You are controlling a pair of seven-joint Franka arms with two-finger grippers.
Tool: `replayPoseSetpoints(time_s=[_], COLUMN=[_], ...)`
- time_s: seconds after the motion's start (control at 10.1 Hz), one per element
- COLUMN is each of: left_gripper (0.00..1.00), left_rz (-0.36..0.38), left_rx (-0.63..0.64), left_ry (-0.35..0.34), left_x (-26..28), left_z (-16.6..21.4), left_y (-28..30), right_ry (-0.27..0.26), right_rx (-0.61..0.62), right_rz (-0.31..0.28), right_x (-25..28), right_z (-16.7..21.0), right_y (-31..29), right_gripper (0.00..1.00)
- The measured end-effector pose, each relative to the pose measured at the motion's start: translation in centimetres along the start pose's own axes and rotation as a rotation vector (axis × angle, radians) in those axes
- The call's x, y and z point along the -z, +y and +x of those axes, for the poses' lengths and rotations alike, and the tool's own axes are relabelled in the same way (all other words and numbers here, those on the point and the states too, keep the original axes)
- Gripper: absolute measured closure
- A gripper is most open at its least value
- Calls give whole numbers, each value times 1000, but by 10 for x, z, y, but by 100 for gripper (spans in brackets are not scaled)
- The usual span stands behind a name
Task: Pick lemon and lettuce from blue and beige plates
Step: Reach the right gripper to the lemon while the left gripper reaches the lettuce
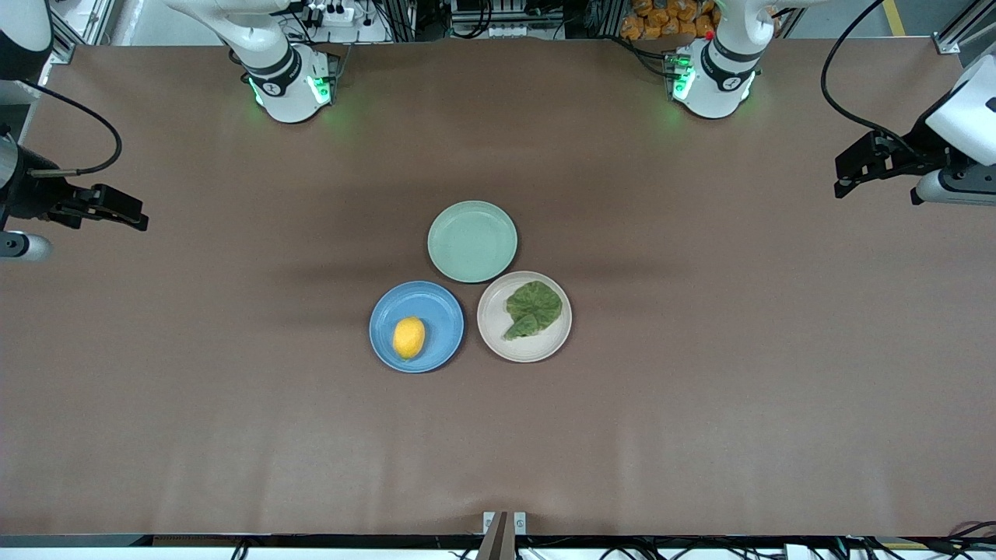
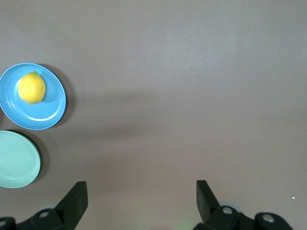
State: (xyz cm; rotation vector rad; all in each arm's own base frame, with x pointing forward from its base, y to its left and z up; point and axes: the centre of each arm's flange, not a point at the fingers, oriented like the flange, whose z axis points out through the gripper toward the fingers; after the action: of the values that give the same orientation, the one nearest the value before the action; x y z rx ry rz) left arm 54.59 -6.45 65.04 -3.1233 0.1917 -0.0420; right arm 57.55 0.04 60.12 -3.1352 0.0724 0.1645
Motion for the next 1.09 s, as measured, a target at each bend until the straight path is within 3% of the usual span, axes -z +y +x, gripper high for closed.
replayPoseSetpoints(time_s=[0.5,0.79,1.09], left_gripper=[0,0,0], left_rz=[-7,-20,-47], left_rx=[-31,-51,-44], left_ry=[-22,-73,-71], left_x=[-11,-50,-114], left_z=[4,19,37], left_y=[18,94,198], right_ry=[-11,7,49], right_rx=[-7,-3,10], right_rz=[0,8,27], right_x=[-5,-4,-14], right_z=[-1,1,12], right_y=[4,1,-33], right_gripper=[0,0,0])
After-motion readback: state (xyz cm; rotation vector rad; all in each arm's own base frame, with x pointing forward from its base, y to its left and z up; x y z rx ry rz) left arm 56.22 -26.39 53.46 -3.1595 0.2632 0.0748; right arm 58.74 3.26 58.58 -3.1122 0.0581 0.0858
